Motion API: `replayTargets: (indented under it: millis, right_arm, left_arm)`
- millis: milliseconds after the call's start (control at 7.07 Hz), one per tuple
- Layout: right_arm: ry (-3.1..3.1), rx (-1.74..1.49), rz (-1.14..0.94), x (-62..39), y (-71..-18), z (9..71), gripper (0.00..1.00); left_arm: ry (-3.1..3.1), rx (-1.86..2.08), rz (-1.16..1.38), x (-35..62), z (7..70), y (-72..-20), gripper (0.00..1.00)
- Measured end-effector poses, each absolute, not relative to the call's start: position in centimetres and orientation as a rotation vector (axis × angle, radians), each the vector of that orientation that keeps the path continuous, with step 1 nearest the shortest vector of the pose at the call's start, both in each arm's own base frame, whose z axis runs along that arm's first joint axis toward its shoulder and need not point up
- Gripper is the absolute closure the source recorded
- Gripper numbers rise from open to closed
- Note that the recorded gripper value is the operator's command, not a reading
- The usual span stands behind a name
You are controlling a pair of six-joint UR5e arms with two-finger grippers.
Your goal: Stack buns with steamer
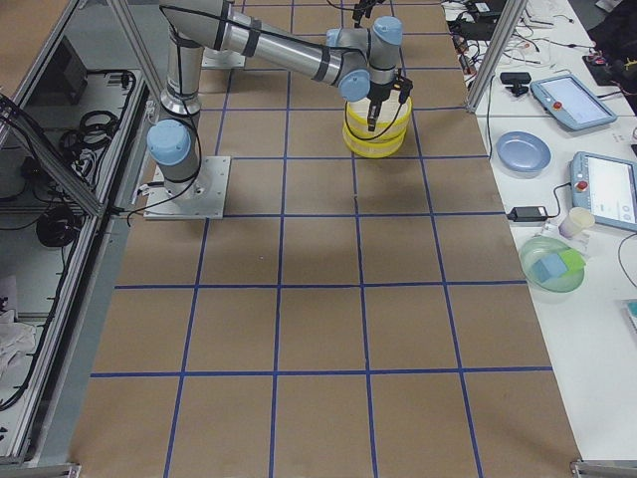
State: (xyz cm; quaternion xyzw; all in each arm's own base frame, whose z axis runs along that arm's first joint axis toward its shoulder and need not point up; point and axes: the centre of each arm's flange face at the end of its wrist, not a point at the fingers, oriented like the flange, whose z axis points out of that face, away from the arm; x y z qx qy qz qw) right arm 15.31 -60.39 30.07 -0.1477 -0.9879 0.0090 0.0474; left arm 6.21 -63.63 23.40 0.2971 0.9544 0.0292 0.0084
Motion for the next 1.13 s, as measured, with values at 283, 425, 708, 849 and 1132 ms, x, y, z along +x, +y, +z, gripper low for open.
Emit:
replayTargets:
  millis: [283, 425, 708, 849, 1132]
  right_arm:
    - [-3.011, -0.452, 0.011, 15.2, -60.1, 29.5, 1.0]
    - [-3.011, -0.452, 0.005, 15.2, -60.0, 29.2, 1.0]
    - [-3.011, -0.454, 0.005, 15.2, -60.0, 29.1, 1.0]
    - [-3.01, -0.456, 0.009, 15.0, -60.0, 29.1, 1.0]
    - [-3.012, -0.463, 0.037, 14.8, -60.3, 29.3, 1.0]
  left_arm:
    - [2.979, 0.945, 0.098, 6.3, 21.9, -63.9, 0.07]
    - [2.986, 0.948, 0.114, 6.3, 21.0, -63.9, 0.15]
    - [2.996, 0.951, 0.14, 6.3, 19.6, -63.8, 0.74]
    - [2.997, 0.952, 0.146, 6.3, 19.4, -63.9, 1.0]
    - [2.998, 0.945, 0.147, 6.3, 19.2, -64.0, 1.0]
